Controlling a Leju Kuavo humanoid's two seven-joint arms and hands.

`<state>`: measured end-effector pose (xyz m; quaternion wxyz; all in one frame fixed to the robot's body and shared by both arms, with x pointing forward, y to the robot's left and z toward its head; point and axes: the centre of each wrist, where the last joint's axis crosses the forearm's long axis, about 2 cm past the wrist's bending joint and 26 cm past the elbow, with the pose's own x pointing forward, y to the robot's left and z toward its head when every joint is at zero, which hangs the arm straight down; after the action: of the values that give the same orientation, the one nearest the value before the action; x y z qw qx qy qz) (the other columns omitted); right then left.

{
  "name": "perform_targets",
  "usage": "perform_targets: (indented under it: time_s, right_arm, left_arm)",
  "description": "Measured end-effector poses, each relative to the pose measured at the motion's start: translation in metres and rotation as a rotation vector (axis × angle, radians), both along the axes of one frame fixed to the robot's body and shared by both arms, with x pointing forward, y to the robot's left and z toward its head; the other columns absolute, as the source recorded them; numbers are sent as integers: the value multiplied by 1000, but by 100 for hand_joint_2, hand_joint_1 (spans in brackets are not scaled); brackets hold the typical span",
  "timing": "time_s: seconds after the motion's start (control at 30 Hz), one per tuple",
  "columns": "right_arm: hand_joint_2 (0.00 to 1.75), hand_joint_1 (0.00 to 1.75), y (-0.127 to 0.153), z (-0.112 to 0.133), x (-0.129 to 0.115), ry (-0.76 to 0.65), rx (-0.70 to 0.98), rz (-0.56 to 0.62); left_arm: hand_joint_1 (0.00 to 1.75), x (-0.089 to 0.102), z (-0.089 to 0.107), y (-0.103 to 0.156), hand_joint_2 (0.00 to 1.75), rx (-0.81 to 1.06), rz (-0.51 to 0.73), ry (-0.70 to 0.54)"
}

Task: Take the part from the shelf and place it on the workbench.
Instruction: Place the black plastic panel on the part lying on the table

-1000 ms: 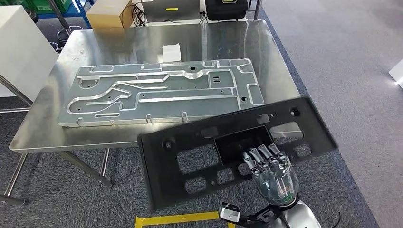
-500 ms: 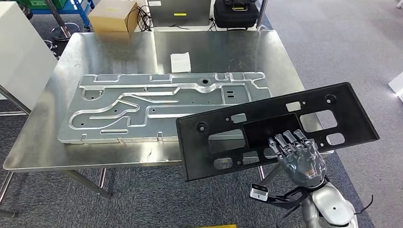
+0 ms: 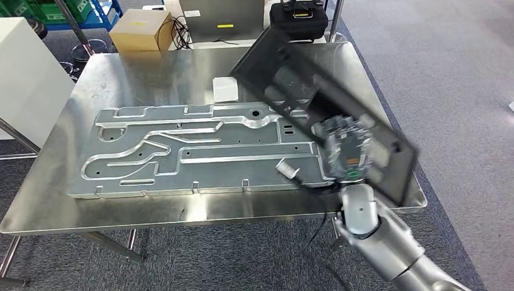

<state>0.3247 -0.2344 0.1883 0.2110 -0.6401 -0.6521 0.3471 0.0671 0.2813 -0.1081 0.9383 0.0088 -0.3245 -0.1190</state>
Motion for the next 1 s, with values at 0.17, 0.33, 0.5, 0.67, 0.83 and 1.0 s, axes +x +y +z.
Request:
perform_targets:
  time_s: [0.17,0.33,0.5,0.67,0.83,1.0]
  right_arm:
    - [175,175,-14,-18,36,159,-357,258]
    - [175,175,-39,4,81,234,-272,89]
    - [175,175,-42,5,99,301,-214,36]
    - [175,175,-41,-2,101,341,-194,25]
    - [175,175,-36,0,106,350,-180,25]
    - [175,175,-28,5,111,355,-170,31]
  left_arm:
    - [0,2,0,1,0,-2,-23,0]
    - [0,1,0,3,0,3,-43,3]
    - [0,10,2,4,0,6,-57,-16]
    - [0,10,2,4,0,6,-59,-17]
    - [0,11,2,4,0,7,-61,-18]
    - [0,11,2,5,0,12,-63,-20]
